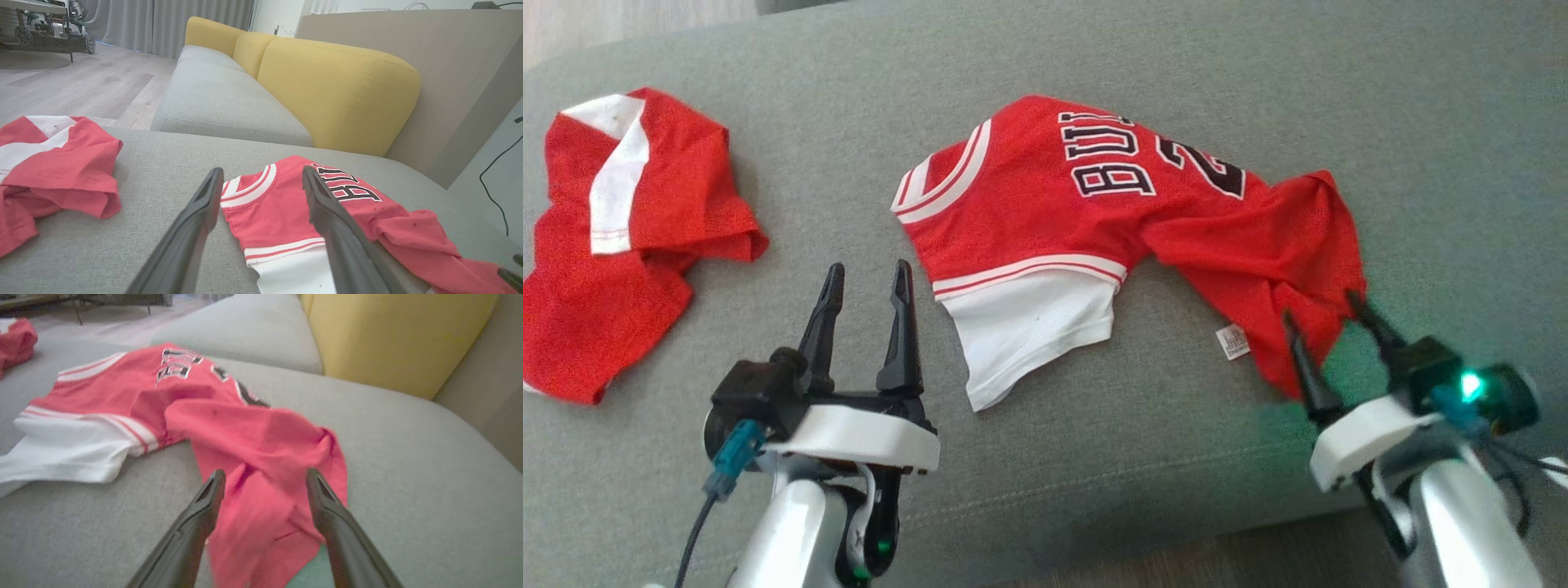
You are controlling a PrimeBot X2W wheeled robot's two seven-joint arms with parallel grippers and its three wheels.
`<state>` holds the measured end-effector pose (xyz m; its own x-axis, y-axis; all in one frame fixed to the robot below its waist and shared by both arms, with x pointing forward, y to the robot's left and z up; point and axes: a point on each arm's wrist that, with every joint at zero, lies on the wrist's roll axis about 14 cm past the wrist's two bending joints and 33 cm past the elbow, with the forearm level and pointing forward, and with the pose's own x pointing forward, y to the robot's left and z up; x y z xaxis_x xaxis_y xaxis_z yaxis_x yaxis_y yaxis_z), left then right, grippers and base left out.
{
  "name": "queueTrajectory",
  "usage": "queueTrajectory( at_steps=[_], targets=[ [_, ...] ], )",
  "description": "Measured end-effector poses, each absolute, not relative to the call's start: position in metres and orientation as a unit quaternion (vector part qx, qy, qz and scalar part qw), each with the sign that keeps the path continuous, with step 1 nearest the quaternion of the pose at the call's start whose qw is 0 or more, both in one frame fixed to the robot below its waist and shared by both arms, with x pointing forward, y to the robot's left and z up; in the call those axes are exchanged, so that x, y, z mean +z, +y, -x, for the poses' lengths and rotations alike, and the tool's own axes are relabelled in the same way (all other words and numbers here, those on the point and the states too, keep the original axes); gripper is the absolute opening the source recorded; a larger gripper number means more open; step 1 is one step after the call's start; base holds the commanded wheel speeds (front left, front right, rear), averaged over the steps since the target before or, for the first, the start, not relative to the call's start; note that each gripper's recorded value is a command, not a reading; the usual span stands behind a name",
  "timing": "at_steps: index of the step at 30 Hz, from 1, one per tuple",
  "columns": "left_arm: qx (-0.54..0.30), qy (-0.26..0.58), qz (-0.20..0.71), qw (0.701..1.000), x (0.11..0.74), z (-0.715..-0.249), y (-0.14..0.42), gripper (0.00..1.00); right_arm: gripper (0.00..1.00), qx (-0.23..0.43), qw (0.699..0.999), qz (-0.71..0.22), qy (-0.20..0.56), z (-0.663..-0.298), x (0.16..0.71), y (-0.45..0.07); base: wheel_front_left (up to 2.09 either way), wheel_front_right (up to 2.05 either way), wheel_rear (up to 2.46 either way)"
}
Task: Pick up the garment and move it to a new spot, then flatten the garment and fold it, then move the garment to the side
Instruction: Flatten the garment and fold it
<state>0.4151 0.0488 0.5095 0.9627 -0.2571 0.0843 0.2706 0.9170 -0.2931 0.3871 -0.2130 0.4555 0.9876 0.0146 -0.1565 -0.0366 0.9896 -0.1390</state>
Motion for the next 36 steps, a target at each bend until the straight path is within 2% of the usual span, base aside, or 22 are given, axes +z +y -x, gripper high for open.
queueTrajectory(
  at_steps=[5, 9, 15, 22, 36],
  targets=[
    [-0.14, -0.03, 0.152, 0.978, 0.516, -0.414, 0.046, 1.0, 1.0, -0.021, 0.998, 0.064, -0.02, -0.401, 0.508, -0.228, 0.0, 0.0, 0.0],
    [-0.14, -0.035, 0.152, 0.978, 0.519, -0.413, 0.046, 1.0, 1.0, -0.038, 0.995, 0.059, -0.068, -0.403, 0.535, -0.238, 0.0, 0.0, 0.0],
    [-0.139, -0.033, 0.151, 0.978, 0.519, -0.406, 0.049, 1.0, 1.0, -0.046, 0.993, 0.051, -0.093, -0.4, 0.55, -0.241, 0.0, 0.0, 0.0],
    [-0.135, -0.026, 0.15, 0.979, 0.514, -0.403, 0.052, 1.0, 1.0, -0.049, 0.995, 0.032, -0.082, -0.397, 0.54, -0.241, 0.0, 0.0, 0.0],
    [-0.132, 0.002, 0.149, 0.98, 0.491, -0.415, 0.051, 1.0, 1.0, -0.118, 0.99, -0.059, 0.05, -0.394, 0.446, -0.274, 0.0, 0.0, 0.0]
  ],
)
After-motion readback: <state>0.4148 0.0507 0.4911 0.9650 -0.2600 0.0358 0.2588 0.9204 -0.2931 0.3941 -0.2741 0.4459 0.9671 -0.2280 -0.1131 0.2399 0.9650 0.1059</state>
